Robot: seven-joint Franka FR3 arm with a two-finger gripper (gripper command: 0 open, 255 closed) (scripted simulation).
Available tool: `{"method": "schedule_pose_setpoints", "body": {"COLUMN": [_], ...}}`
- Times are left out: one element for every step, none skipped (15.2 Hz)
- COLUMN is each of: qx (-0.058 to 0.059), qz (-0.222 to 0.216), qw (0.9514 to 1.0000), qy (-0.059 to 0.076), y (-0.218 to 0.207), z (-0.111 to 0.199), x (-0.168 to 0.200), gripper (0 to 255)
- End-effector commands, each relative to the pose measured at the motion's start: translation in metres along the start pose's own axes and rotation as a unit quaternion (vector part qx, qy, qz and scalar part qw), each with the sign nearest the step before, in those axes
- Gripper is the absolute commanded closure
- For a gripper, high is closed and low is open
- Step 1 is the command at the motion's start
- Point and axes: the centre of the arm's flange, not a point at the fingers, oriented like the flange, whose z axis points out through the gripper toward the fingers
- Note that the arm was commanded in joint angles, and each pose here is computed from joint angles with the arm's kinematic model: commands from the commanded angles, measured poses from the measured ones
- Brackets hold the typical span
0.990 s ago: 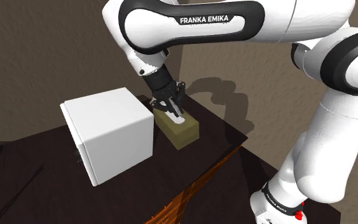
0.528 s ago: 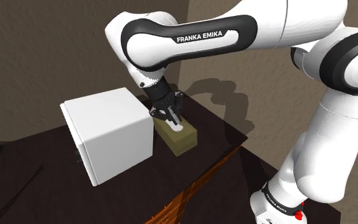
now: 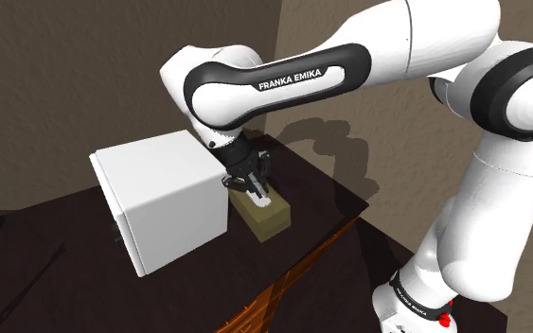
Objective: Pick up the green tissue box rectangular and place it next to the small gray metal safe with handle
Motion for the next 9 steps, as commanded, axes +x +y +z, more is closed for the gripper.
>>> {"method": "schedule_pose_setpoints", "body": {"qx": [0.0,0.0,0.0,0.0,0.0,0.0,0.0,0.0,0.0], "qz": [0.0,0.0,0.0,0.0,0.0,0.0,0.0,0.0,0.0], "qw": [1.0,1.0,1.0,1.0,1.0,1.0,1.0,1.0,1.0], "qy": [0.0,0.0,0.0,0.0,0.0,0.0,0.0,0.0,0.0], "y": [-0.005,-0.008,-0.01,-0.013,-0.015,-0.018,-0.02,-0.023,-0.025], "z": [0.009,0.014,0.018,0.022,0.027,0.031,0.036,0.04,0.044], "x": [0.003,0.005,0.006,0.007,0.009,0.01,0.012,0.013,0.015], "gripper": [255,255,255,255,255,255,255,255,255]}}
